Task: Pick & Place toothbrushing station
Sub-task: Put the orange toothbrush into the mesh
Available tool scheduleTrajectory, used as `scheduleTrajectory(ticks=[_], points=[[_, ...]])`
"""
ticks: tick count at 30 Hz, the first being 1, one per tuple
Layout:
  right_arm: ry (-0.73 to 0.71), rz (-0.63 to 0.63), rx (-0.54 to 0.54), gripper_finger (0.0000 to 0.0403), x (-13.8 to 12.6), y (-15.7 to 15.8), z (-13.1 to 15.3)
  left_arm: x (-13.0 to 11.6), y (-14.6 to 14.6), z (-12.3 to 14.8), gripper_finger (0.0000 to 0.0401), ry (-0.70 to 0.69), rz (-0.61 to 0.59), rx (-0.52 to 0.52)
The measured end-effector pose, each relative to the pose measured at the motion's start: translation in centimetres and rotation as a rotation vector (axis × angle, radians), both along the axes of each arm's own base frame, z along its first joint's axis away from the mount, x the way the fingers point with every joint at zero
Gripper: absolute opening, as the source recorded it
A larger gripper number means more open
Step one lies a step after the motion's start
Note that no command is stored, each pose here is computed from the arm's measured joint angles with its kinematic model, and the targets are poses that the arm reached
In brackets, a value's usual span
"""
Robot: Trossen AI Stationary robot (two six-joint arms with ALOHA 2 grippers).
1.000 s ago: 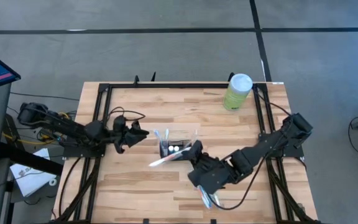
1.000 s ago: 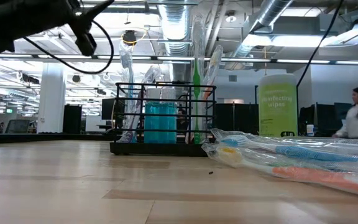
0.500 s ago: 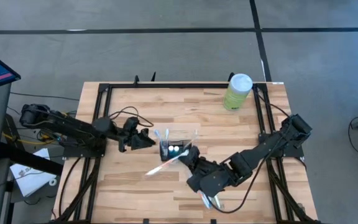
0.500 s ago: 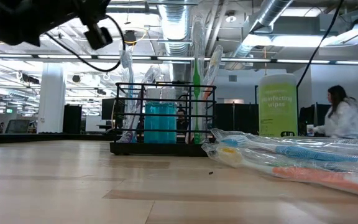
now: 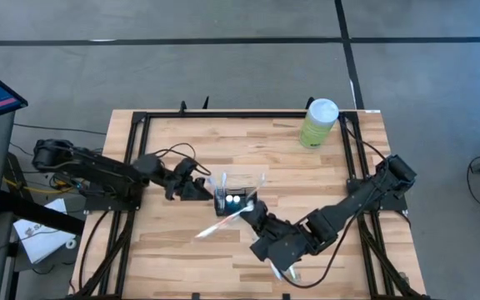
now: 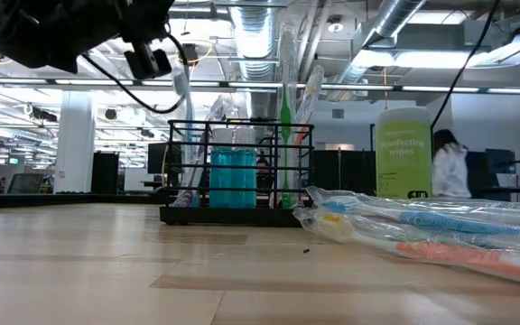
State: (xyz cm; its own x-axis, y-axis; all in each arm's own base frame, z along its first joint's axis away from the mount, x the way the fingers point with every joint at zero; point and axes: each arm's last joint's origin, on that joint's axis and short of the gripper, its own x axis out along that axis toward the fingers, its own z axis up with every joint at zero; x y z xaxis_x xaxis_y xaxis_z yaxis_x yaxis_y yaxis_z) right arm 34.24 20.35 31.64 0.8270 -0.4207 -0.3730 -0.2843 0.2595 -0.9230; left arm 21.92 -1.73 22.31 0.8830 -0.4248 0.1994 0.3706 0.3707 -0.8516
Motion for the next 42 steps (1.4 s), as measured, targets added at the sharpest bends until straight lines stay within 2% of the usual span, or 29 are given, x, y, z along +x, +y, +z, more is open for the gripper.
scheduleTrajectory(ticks=[5,13,22,33,37,40,42], points=[[0.001,0.019,-0.02,0.0,0.1,0.1,0.1,0.8,-0.8,-0.4,0.0127,0.04,-0.051,-0.015],[0.001,0.028,-0.021,0.0,0.0,0.3,0.1,2.6,-2.2,2.0,0.0127,-0.031,-0.169,0.001],[0.003,0.031,-0.032,0.0,0.1,0.2,0.2,2.9,-2.8,1.4,0.0127,0.08,-0.198,-0.016],[0.001,0.058,-0.082,0.0,0.8,0.4,0.0,2.8,-3.4,1.6,0.0127,0.102,-0.219,-0.062],[0.025,0.052,-0.118,0.0,1.4,0.4,-0.8,3.1,-3.5,2.4,0.0127,0.073,-0.222,-0.063],[0.052,0.003,-0.208,0.0,1.7,0.1,-1.6,3.2,-3.7,2.7,0.0127,0.076,-0.234,-0.078],[0.032,-0.005,-0.197,0.0,2.1,0.0,-1.5,3.1,-3.9,2.6,0.0127,0.091,-0.242,-0.08]])
